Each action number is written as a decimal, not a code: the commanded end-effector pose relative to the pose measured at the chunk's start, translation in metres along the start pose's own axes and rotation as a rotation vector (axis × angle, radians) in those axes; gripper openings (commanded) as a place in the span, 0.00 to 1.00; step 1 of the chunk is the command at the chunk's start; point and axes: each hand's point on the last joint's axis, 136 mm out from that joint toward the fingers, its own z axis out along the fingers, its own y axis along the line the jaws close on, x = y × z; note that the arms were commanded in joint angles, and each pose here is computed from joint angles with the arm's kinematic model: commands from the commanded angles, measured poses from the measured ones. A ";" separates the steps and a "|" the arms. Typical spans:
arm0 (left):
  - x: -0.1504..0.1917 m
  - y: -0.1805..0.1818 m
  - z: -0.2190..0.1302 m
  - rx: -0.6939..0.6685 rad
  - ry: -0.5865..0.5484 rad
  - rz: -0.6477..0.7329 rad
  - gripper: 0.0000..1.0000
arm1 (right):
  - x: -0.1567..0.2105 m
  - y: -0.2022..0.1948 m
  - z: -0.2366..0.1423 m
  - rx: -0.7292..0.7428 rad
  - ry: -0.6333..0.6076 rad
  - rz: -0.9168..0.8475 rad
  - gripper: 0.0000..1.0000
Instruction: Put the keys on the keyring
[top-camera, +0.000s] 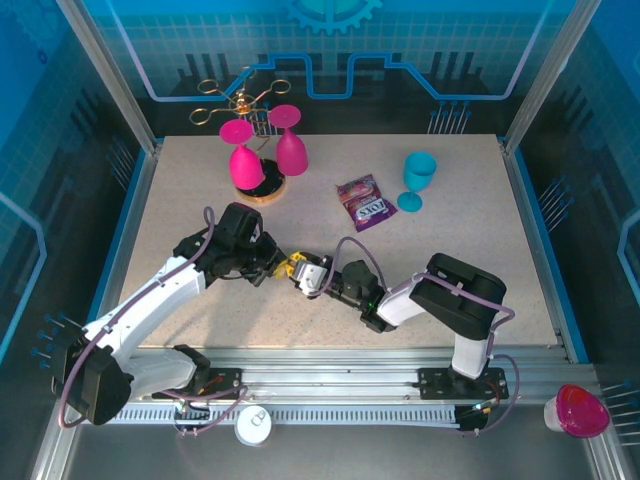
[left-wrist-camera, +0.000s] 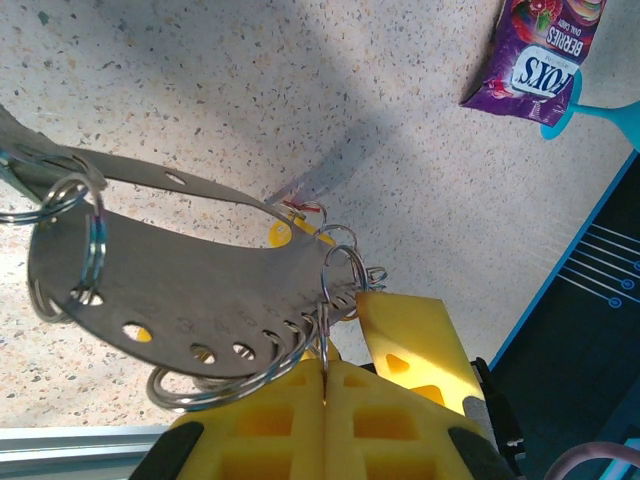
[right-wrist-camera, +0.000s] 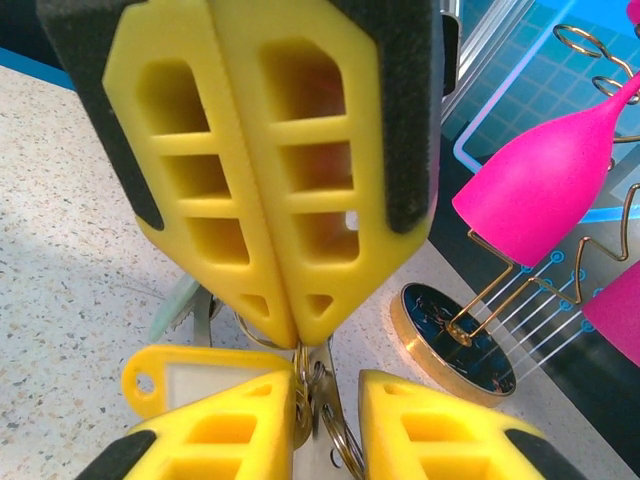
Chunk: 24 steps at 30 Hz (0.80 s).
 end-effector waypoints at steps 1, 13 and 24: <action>0.007 -0.003 -0.002 0.027 0.020 -0.011 0.00 | -0.015 -0.003 0.006 0.028 -0.049 -0.015 0.23; 0.009 -0.001 0.002 0.032 0.023 -0.034 0.00 | -0.017 -0.003 0.007 0.024 -0.056 -0.038 0.02; -0.039 -0.032 -0.044 0.124 -0.319 0.273 0.83 | -0.003 -0.003 -0.017 -0.116 -0.011 0.080 0.00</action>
